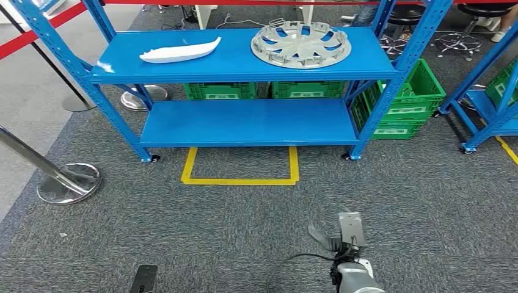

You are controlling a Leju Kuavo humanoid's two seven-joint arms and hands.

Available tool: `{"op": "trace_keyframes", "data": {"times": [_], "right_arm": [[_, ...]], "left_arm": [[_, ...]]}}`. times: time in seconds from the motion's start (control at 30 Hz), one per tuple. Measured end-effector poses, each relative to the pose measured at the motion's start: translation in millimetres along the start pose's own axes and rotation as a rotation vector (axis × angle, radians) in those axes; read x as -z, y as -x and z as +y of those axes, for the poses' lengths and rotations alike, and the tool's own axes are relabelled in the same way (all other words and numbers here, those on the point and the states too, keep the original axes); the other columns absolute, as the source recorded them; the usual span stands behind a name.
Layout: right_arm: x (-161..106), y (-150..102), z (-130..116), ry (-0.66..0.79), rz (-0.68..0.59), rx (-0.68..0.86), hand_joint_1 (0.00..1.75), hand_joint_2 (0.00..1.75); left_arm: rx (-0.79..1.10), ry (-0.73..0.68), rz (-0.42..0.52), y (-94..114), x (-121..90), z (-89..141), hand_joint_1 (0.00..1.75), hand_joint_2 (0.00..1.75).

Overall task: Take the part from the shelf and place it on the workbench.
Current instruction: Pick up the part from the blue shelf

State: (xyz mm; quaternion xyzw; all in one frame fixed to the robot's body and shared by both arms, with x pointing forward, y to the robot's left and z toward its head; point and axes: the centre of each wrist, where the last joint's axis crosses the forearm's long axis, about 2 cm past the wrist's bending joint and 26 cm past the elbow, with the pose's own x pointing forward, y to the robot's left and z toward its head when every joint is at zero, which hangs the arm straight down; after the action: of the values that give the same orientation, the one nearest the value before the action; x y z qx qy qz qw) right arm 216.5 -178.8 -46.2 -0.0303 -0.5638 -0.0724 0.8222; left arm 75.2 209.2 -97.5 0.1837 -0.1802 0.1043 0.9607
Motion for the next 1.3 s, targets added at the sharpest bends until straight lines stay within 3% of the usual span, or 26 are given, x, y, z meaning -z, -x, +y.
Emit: {"op": "trace_keyframes", "data": {"times": [0.13,0.2,0.33,0.43,0.47,0.57,0.8,0.97,1.3], "right_arm": [[10,-15,-5,0.152,-0.124,0.169,0.00,1.75],[20,-40,4,0.084,-0.244,0.197,0.00,1.75],[32,-86,26,-0.134,-0.461,0.099,0.00,1.75],[27,-105,40,-0.264,-0.564,0.106,0.00,0.44],[23,-110,45,-0.302,-0.592,0.120,0.00,0.44],[8,-128,58,-0.376,-0.702,0.138,0.00,1.75],[-35,-171,80,-0.478,-0.986,0.092,0.00,1.75],[-55,-180,88,-0.539,-1.053,0.108,0.00,1.75],[-71,-189,93,-0.558,-1.159,0.051,0.00,1.75]], "left_arm": [[0.007,0.011,-0.004,0,-1,-1,0.00,0.00],[0.008,0.015,-0.005,0,-1,-3,0.00,0.00],[0.007,0.018,-0.002,-1,-3,-5,0.00,0.00],[0.006,0.015,0.001,0,-3,-5,0.00,0.00],[0.005,0.013,0.002,0,-3,-5,0.00,0.00],[-0.001,0.011,0.005,0,-3,-5,0.00,0.00],[-0.001,0.009,0.009,2,-4,-5,0.00,0.00],[0.001,0.010,0.012,4,-4,-5,0.00,0.00],[0.009,0.019,0.013,4,-6,-7,0.00,0.00]]}}
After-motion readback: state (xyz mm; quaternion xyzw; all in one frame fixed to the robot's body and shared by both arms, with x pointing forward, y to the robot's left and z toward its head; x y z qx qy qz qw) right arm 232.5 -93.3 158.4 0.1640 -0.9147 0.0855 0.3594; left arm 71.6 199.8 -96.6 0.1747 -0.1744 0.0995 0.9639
